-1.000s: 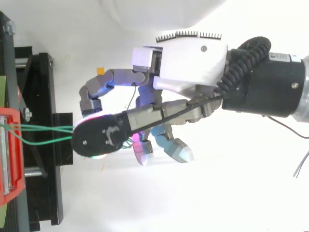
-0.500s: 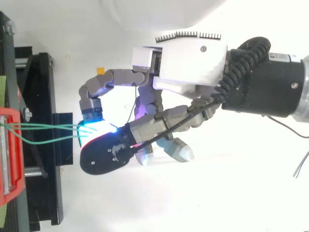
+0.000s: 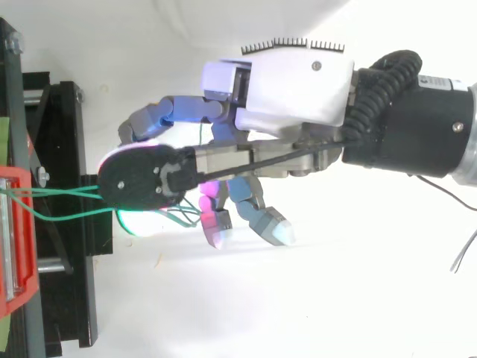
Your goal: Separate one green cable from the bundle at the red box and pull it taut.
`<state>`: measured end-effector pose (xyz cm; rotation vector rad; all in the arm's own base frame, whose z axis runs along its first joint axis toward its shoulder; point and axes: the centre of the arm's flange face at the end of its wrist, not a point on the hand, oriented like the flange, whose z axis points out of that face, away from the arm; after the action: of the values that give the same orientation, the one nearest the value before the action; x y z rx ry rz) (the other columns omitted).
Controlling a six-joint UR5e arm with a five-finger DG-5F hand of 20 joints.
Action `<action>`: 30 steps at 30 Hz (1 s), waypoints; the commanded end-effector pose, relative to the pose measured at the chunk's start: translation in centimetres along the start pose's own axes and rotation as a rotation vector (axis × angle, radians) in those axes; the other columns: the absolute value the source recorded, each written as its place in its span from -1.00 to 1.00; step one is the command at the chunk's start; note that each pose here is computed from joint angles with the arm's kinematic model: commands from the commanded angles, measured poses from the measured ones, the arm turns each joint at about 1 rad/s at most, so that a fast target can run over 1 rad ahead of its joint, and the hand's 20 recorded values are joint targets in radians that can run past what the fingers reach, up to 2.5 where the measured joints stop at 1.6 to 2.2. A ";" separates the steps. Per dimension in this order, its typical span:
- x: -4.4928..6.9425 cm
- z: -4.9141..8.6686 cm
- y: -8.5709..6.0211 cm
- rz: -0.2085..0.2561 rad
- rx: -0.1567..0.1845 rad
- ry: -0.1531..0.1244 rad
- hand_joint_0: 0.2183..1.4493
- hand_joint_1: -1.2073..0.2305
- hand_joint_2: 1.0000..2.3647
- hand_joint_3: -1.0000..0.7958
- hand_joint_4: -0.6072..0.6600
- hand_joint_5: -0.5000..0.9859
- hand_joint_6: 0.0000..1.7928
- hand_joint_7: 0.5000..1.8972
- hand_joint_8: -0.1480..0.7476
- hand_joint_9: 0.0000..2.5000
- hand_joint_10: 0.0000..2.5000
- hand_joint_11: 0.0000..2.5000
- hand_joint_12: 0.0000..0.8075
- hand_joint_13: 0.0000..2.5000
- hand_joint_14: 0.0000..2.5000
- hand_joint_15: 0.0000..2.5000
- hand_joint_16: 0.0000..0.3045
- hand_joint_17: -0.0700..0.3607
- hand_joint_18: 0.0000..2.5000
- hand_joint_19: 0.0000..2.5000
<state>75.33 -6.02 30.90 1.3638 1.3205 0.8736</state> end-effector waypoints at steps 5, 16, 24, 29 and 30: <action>-0.3 0.1 0.8 -0.001 -0.015 -0.032 -0.14 -0.20 -0.99 -0.39 0.04 -0.14 -0.40 0.18 -0.13 0.67 -0.98 -0.41 -0.18 0.08 -0.98 -0.47 -0.73 -0.25 -0.27 -0.35; -0.2 0.0 0.7 -0.002 -0.011 -0.030 -0.11 -0.27 -0.98 -0.30 0.02 -0.14 -0.41 0.23 -0.10 0.67 -0.98 -0.41 -0.19 0.07 -0.98 -0.47 -0.74 -0.26 -0.28 -0.36; 0.0 0.0 0.7 -0.004 -0.009 -0.027 -0.12 -0.27 -0.98 -0.30 0.01 -0.14 -0.41 0.25 -0.10 0.67 -0.98 -0.40 -0.19 0.08 -0.98 -0.47 -0.74 -0.26 -0.27 -0.36; 0.1 0.0 0.7 -0.004 -0.009 -0.026 -0.28 -0.26 -1.00 -0.44 0.06 -0.16 -0.37 0.13 -0.12 0.65 -0.98 -0.41 -0.19 0.06 -0.99 -0.47 -0.73 -0.24 -0.27 -0.36; 0.1 0.0 0.7 -0.004 -0.009 -0.026 -0.42 -0.22 -1.00 -0.44 0.09 -0.17 -0.34 0.07 -0.12 0.64 -0.98 -0.42 -0.18 0.06 -0.98 -0.47 -0.71 -0.21 -0.27 -0.35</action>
<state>75.51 -5.87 31.55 1.3609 1.2978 0.8548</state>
